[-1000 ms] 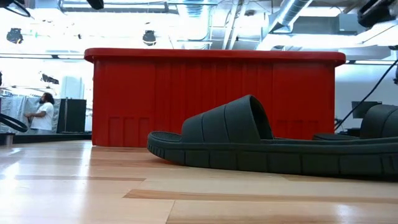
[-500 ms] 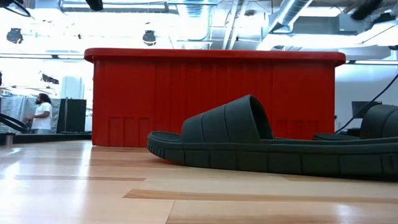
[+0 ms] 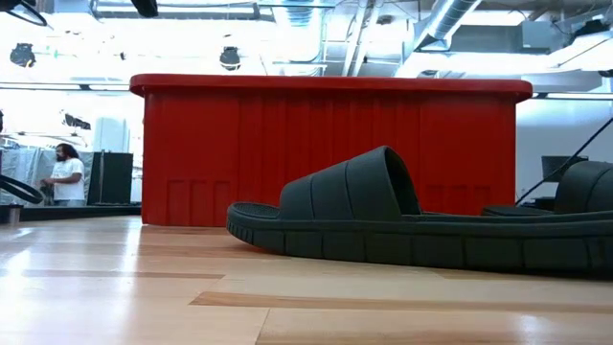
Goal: Pick and place slides into bin
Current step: Put the black slide into the red bin
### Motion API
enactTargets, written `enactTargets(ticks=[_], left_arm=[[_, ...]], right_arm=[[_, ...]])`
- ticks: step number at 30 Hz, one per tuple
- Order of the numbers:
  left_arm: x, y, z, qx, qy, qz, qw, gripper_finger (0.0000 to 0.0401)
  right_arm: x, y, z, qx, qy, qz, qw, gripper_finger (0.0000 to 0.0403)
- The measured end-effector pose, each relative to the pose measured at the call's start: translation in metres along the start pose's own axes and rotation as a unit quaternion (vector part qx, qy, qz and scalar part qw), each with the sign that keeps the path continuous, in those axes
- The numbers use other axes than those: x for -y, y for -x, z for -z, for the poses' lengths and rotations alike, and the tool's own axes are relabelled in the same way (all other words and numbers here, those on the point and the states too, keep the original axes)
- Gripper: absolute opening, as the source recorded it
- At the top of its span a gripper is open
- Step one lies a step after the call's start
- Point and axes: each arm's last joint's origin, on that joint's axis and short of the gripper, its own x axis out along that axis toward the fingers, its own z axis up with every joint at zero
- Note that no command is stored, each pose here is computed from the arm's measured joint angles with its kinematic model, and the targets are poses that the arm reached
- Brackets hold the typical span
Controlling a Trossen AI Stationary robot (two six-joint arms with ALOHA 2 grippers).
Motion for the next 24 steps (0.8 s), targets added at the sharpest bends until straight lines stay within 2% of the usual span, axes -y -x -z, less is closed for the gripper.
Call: enactTargets(ticks=[4, 8, 10, 15, 19, 22, 24], left_arm=[[0.0, 0.0, 0.0, -0.002, 0.004, 0.0, 1.0, 0.0154], [0.0, 0.0, 0.001, -0.004, 0.005, 0.002, 1.0, 0.0154], [0.0, 0.0, 0.001, -0.004, 0.006, 0.002, 1.0, 0.0153], [0.0, 0.0, 0.001, -0.006, 0.02, 0.007, 1.0, 0.0153], [0.001, 0.0, 0.001, -0.009, 0.032, 0.02, 0.999, 0.0153], [0.002, 0.0, 0.001, -0.013, 0.034, 0.032, 0.999, 0.0153], [0.002, 0.0, 0.001, -0.014, 0.034, 0.037, 0.999, 0.0153]], right_arm=[[0.006, -0.001, -0.015, -0.093, -0.049, -0.085, 0.991, 0.007], [-0.001, -0.012, -0.009, -0.198, -0.105, -0.142, 0.964, 0.007], [-0.005, -0.019, -0.002, -0.247, -0.135, -0.14, 0.949, 0.007], [-0.016, -0.04, 0.024, -0.388, -0.188, -0.08, 0.899, 0.007], [-0.027, -0.057, 0.038, -0.45, -0.224, -0.039, 0.864, 0.007], [-0.039, -0.064, 0.047, -0.491, -0.224, -0.041, 0.841, 0.007], [-0.048, -0.065, 0.053, -0.529, -0.225, -0.053, 0.816, 0.007]])
